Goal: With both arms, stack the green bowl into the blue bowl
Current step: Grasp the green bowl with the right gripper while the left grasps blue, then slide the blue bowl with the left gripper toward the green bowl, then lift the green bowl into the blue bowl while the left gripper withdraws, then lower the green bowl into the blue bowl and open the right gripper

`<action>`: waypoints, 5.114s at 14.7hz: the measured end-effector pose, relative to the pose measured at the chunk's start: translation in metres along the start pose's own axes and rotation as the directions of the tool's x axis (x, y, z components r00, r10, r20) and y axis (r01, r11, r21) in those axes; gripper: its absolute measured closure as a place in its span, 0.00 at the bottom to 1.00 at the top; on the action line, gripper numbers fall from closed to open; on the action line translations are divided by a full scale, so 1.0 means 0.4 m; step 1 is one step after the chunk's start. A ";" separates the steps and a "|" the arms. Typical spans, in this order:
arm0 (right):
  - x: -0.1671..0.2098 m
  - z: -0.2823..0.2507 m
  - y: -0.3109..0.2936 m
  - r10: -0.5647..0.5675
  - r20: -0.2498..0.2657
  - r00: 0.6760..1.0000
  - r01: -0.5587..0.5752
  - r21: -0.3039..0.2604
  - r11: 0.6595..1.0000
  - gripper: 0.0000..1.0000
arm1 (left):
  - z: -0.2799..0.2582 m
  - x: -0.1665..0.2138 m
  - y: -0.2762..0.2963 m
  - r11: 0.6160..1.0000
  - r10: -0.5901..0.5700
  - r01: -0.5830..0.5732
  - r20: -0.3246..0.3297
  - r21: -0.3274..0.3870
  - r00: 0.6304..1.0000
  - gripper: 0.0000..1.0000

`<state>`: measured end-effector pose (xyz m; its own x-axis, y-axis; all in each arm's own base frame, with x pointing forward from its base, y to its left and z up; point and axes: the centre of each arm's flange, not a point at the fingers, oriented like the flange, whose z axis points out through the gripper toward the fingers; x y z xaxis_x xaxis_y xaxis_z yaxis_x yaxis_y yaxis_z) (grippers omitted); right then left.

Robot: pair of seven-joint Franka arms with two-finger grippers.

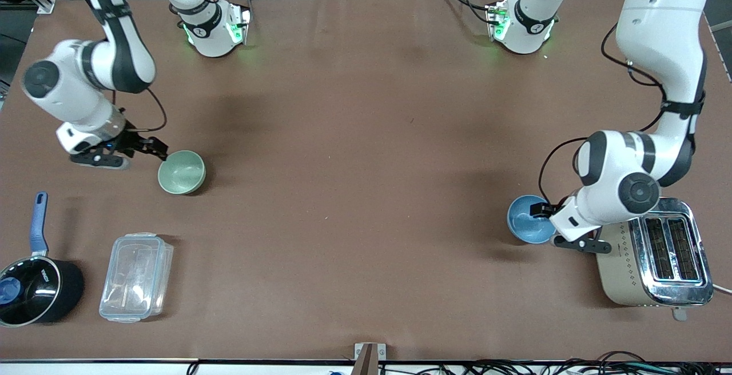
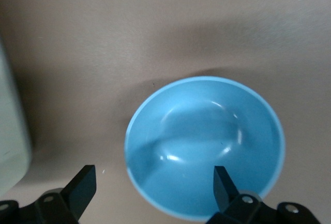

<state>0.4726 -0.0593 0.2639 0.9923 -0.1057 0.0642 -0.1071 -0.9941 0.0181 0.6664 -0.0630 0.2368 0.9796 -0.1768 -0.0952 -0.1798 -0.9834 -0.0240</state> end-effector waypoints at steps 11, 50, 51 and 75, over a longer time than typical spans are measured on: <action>-0.012 0.163 0.026 0.020 -0.051 0.998 -0.021 -0.003 1.000 0.42 | 0.052 -0.003 -0.041 1.000 -0.013 0.014 0.024 -0.002 1.000 0.59; 0.073 -0.176 -1.063 0.215 0.043 0.976 -0.218 0.114 0.969 0.94 | -0.439 -0.005 0.700 0.959 -0.271 0.260 -0.090 -0.116 0.958 0.00; 0.070 -0.160 -1.085 0.229 0.040 0.973 -0.232 0.120 0.965 0.94 | -0.479 -0.003 0.632 0.967 -0.244 0.234 -0.092 -0.104 0.965 0.00; -0.035 -0.005 -1.227 0.253 0.075 0.965 -0.258 0.072 0.963 0.95 | -0.984 -0.248 0.025 1.000 -0.007 0.004 -0.184 -0.016 0.983 0.00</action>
<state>0.5110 0.4302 0.2562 0.9347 -0.3554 -0.0083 -0.3550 -0.9321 -0.0715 0.6024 -0.0714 0.6375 0.9806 -0.1741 0.0902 -0.1740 -0.9847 -0.0083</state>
